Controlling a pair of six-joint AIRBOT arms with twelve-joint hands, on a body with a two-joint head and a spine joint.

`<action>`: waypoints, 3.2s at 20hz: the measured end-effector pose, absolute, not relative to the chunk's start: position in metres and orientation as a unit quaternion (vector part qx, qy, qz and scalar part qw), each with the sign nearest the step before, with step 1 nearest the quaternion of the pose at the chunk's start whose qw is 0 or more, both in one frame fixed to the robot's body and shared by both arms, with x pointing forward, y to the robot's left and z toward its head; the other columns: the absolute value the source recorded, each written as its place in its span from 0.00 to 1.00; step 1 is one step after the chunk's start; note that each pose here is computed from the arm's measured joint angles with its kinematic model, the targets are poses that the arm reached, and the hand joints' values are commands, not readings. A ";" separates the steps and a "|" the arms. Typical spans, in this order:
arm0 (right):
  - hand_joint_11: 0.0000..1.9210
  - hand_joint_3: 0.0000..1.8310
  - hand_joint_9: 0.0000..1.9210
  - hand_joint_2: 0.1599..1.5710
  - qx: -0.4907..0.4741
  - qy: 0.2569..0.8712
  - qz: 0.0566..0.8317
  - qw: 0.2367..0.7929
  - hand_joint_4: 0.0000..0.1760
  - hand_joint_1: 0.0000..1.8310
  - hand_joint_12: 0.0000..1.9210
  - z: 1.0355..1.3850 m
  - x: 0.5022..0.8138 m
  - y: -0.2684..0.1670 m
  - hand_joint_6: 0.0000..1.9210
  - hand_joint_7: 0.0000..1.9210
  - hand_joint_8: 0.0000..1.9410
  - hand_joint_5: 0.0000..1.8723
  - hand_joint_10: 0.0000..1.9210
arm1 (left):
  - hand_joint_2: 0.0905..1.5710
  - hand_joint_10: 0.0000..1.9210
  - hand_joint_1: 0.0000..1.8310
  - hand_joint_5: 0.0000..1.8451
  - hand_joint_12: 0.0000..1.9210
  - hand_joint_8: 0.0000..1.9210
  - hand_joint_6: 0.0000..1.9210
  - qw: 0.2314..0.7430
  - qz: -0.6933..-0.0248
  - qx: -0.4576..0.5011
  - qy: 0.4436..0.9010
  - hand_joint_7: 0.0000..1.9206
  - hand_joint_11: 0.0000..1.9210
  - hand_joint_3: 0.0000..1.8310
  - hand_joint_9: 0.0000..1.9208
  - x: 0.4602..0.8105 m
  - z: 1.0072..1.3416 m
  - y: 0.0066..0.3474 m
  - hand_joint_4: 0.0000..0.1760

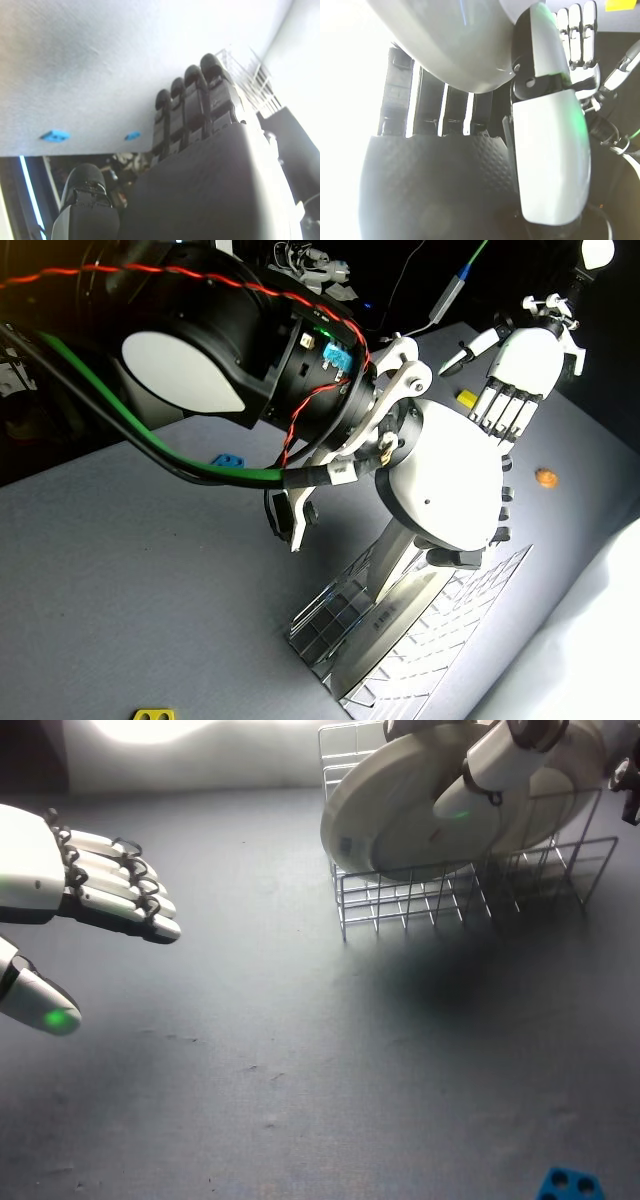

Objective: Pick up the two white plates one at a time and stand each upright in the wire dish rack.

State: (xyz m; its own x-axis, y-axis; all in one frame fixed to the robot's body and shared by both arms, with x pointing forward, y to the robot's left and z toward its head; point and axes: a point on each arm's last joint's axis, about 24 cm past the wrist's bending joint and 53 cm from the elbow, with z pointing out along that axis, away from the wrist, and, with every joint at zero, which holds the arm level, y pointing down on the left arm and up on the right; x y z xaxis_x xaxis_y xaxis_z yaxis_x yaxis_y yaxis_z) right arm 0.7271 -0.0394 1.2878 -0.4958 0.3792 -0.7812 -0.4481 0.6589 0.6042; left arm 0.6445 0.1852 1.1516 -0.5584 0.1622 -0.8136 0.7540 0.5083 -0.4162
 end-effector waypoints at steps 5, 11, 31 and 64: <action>0.31 0.00 0.56 0.69 -0.065 0.756 0.375 0.533 0.15 0.66 0.66 1.289 0.730 -0.040 0.58 0.50 0.52 0.49 0.16 | 0.67 0.00 0.00 0.10 0.16 0.00 0.00 0.357 -0.417 0.318 0.773 0.09 0.00 0.00 0.07 0.629 1.152 0.172 0.00; 0.32 0.00 0.56 0.69 -0.066 0.756 0.374 0.534 0.14 0.66 0.65 1.287 0.730 -0.040 0.57 0.50 0.51 0.50 0.16 | 0.68 0.00 0.00 0.10 0.15 0.00 0.00 0.356 -0.419 0.327 0.769 0.09 0.00 0.00 0.07 0.625 1.152 0.169 0.00; 0.18 0.00 0.38 0.78 -0.039 0.743 0.406 0.531 0.00 0.58 0.71 1.271 0.734 -0.034 0.72 0.42 0.17 0.38 0.25 | 0.68 0.00 0.00 0.10 0.15 0.00 0.00 0.356 -0.421 0.348 0.759 0.09 0.00 0.00 0.07 0.617 1.152 0.161 0.00; 0.01 0.00 0.28 0.70 -0.111 0.668 0.338 0.654 0.00 0.56 0.68 1.343 0.714 -0.094 0.00 0.33 0.00 0.31 0.07 | 0.68 0.00 0.00 0.10 0.15 0.00 0.00 0.355 -0.429 0.380 0.739 0.08 0.00 0.00 0.07 0.594 1.154 0.136 0.00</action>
State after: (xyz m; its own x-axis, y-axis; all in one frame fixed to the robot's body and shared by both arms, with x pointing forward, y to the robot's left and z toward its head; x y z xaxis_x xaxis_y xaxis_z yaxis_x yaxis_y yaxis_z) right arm 0.7140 -0.0939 1.3434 -0.1202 0.2935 -0.9484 -0.5908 0.7466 0.3059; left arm 0.5938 0.1358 1.1543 -0.4603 0.2572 -0.8497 0.8653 0.3441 -0.3645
